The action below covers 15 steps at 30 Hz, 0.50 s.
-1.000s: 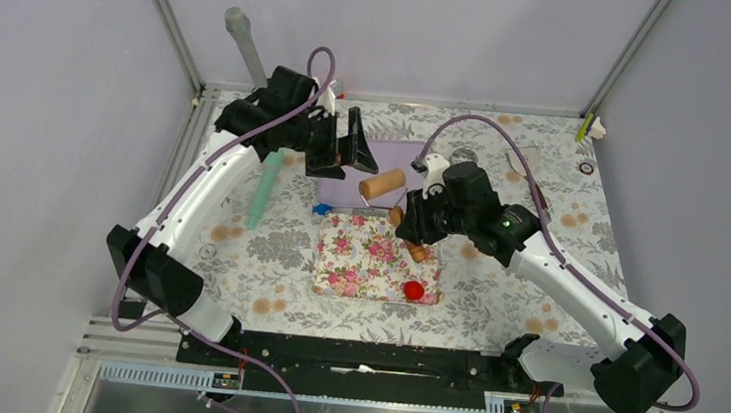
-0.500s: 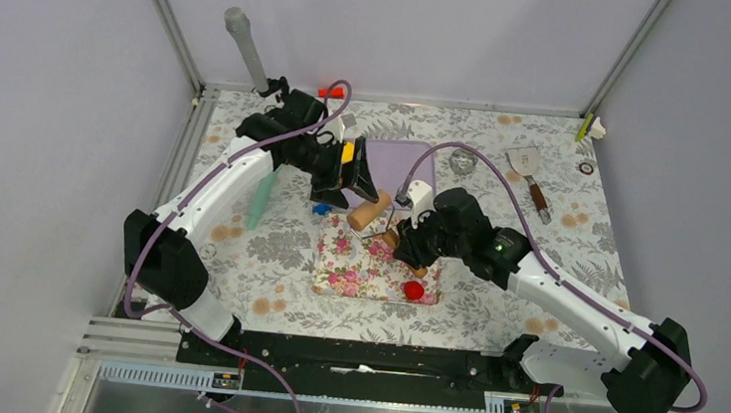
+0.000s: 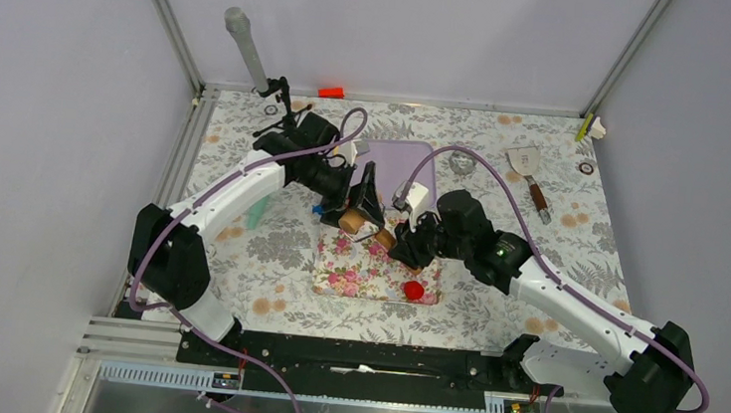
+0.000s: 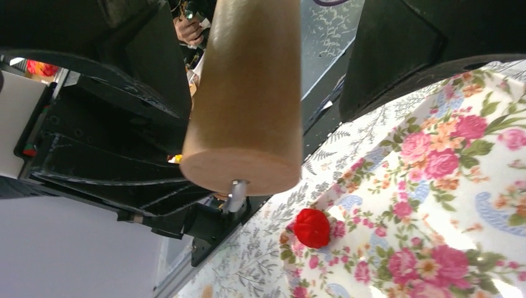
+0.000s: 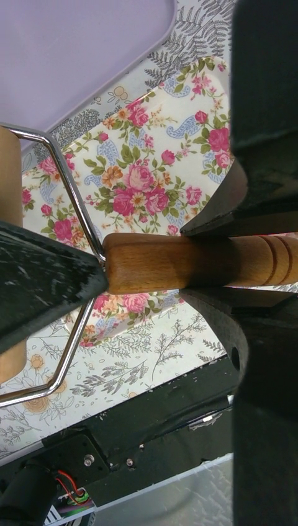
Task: Roll out the dumpling wrappers from the dough
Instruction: Pick up the rolling pin from the center of the board.
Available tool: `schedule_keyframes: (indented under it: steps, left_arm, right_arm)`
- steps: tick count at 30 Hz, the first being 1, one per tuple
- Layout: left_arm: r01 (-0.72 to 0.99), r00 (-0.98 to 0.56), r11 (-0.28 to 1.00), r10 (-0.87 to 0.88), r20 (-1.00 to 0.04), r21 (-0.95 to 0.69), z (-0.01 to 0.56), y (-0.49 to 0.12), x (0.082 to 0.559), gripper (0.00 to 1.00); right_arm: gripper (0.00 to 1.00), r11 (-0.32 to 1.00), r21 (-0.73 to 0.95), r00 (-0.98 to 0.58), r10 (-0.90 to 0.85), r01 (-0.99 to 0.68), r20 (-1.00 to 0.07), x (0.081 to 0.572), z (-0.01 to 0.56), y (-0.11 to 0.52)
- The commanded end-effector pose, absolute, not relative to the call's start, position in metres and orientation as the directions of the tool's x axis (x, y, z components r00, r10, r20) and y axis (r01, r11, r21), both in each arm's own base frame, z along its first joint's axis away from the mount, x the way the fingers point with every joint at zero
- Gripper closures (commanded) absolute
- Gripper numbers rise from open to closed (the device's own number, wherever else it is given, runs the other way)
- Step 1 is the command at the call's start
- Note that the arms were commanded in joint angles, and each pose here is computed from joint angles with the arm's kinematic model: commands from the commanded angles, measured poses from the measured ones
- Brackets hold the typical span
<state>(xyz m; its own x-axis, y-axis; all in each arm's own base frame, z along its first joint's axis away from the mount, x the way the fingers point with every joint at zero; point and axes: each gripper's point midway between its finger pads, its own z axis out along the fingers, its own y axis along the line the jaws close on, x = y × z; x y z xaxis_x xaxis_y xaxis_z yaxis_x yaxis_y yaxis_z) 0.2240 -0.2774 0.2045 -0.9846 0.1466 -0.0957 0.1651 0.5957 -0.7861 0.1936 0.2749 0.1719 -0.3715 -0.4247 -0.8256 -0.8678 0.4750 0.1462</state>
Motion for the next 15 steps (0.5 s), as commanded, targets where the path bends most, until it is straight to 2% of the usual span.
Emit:
schedule_keyframes:
  steps: [1,9,15]
  left_arm:
    - [0.239,-0.965,0.482,0.215,-0.15,-0.843,0.222,-0.294,0.214,0.06]
    - [0.234,-0.958,0.469,0.26,-0.12,-0.852,0.211,-0.301,0.201,0.13]
    - [0.22,-0.96,0.43,0.253,-0.117,-0.876,0.216,-0.307,0.203,0.13]
  right_arm:
    - [1.0,0.411,0.081,-0.243,-0.361,-0.908,-0.9,0.197,0.206,0.288]
    - [1.0,0.394,0.06,-0.217,-0.368,-0.917,-0.904,0.193,0.209,0.286]
    - [1.0,0.377,0.059,-0.215,-0.388,-0.925,-0.896,0.189,0.202,0.284]
